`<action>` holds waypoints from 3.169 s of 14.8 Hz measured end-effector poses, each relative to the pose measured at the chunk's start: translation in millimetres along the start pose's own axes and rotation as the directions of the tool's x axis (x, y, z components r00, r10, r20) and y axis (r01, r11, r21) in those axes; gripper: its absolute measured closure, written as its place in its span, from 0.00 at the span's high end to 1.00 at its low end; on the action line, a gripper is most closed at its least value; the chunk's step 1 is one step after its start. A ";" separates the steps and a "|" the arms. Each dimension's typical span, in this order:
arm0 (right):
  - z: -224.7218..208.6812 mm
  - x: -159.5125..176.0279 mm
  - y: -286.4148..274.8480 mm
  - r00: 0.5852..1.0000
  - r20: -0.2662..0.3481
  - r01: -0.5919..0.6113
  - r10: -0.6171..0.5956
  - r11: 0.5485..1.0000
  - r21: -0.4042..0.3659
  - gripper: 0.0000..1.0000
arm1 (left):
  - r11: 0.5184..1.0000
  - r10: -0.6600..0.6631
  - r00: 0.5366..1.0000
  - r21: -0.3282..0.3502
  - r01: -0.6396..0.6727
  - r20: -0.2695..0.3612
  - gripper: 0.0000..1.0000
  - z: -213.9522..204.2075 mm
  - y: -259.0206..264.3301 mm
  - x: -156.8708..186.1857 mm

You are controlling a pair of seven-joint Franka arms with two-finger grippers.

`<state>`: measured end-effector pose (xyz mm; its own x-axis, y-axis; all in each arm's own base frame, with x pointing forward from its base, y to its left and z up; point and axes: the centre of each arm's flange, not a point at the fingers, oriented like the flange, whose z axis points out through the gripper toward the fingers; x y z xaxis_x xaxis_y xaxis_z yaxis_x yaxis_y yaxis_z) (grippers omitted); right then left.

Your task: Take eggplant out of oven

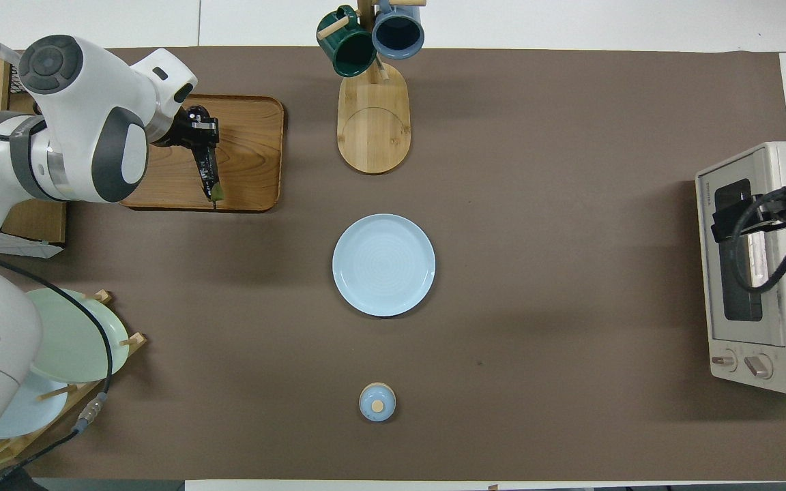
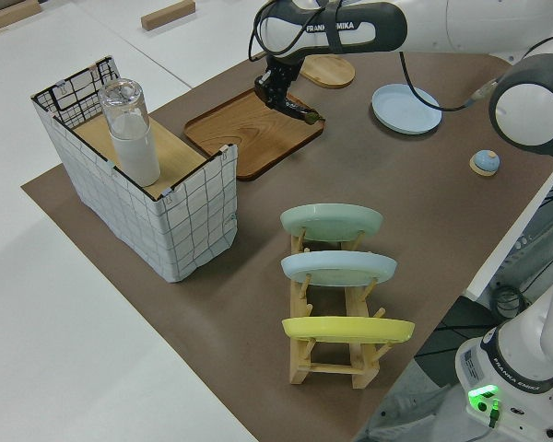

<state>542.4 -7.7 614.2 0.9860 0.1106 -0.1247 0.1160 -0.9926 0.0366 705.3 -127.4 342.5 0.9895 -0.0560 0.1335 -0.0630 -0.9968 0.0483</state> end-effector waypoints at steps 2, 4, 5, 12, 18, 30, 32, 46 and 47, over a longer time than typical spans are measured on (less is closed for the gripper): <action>-4.4 -7.0 5.0 1.000 -0.008 -0.011 0.011 1.000 0.000 1.00 | 1.000 0.007 1.000 0.003 -0.007 -0.007 0.41 8.3 -7.3 1.7; -1.7 -11.9 12.1 1.000 -0.002 -0.025 0.025 1.000 0.003 1.00 | 1.000 0.014 1.000 0.004 -0.014 -0.009 0.41 8.6 -10.5 2.2; -0.5 -12.5 13.8 1.000 -0.002 -0.028 0.028 1.000 0.004 1.00 | 1.000 0.018 1.000 0.004 -0.018 -0.009 0.41 8.6 -11.1 2.4; 3.6 -10.5 16.9 0.999 -0.009 -0.034 0.034 0.999 0.004 1.00 | 1.000 0.027 1.000 0.004 -0.027 -0.009 0.76 7.6 -11.1 2.6; 6.4 -11.1 23.2 0.999 -0.006 -0.046 0.046 0.999 0.006 1.00 | 1.000 0.009 1.000 0.019 -0.010 0.023 1.00 -71.3 -19.2 -2.1; 6.5 -11.3 24.8 0.999 -0.006 -0.049 0.049 0.999 0.007 1.00 | 0.992 -0.105 0.980 0.084 0.092 0.170 1.00 -298.4 -18.8 -109.0; 6.5 -11.3 24.8 0.999 -0.006 -0.049 0.049 0.999 0.007 1.00 | 0.992 -0.106 0.976 0.091 0.090 0.191 1.00 -302.6 -18.8 -122.3; 6.5 -11.3 24.8 0.999 -0.006 -0.049 0.049 0.999 0.007 1.00 | 0.995 -0.098 0.972 0.050 0.089 0.214 1.00 -288.5 -9.2 -143.7; 6.5 -11.3 24.8 0.999 -0.006 -0.049 0.049 0.999 0.007 1.00 | 0.995 -0.097 0.972 0.050 0.088 0.215 1.00 -288.2 -8.7 -143.7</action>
<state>533.4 -33.9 610.1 0.9912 0.0624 -0.1166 0.0670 -0.9971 0.0358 526.1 -94.5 608.1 0.9957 0.0302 -0.0877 0.0312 -0.9995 0.0105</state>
